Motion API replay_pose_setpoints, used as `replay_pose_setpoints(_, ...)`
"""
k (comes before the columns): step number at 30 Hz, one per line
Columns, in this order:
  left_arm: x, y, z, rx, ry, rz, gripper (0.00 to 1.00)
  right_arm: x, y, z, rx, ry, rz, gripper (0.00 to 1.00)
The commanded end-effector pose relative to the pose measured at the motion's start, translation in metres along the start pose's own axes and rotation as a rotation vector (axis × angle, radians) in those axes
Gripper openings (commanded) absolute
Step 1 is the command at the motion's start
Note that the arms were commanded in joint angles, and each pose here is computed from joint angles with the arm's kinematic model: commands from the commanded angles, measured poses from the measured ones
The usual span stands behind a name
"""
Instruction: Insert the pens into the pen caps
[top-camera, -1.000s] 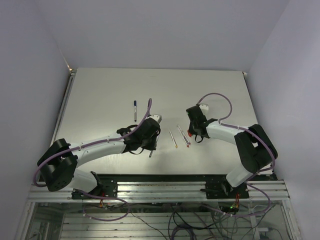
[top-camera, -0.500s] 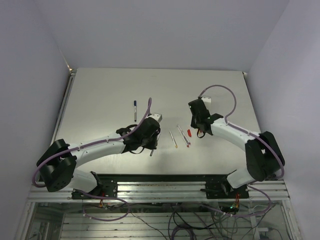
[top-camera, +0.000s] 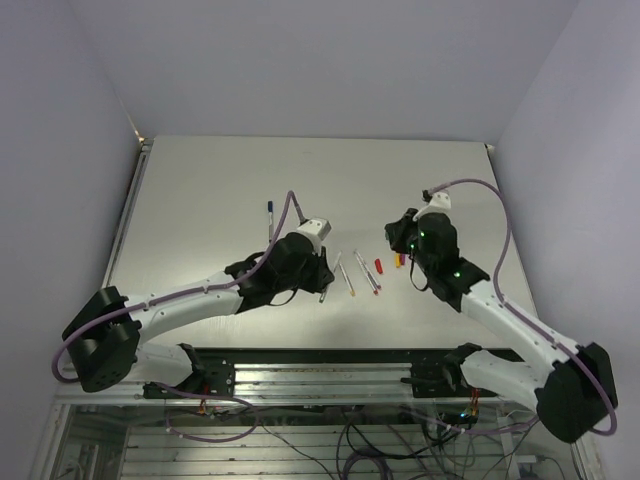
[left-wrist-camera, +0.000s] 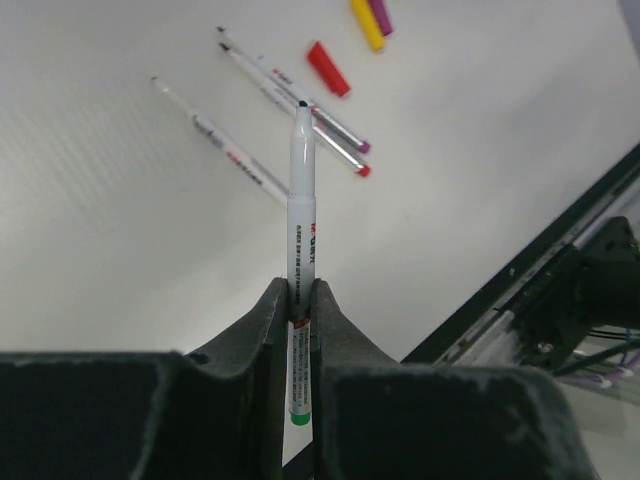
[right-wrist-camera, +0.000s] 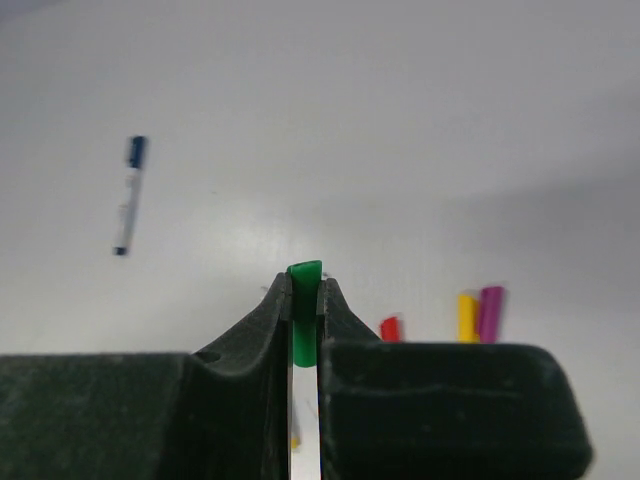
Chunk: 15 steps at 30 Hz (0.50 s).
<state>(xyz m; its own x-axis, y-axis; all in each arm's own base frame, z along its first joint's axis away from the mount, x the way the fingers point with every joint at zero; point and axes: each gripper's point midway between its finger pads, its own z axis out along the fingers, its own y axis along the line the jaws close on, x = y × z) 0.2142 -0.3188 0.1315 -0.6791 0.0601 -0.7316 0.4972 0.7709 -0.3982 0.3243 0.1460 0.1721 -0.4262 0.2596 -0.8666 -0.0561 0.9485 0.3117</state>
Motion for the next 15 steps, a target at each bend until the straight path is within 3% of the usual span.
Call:
replay_pose_setpoints(1,-0.027,-0.046,-0.009,0.209,-0.130,0.018,0.07,-0.032,0.035,-0.022,-0.218,-0.159,0.048,0.00)
replay_pose_setpoints(15,-0.058,-0.104,-0.024,0.469,-0.311,-0.005,0.07,-0.075,0.055,-0.079,-0.451,-0.440,0.141,0.00)
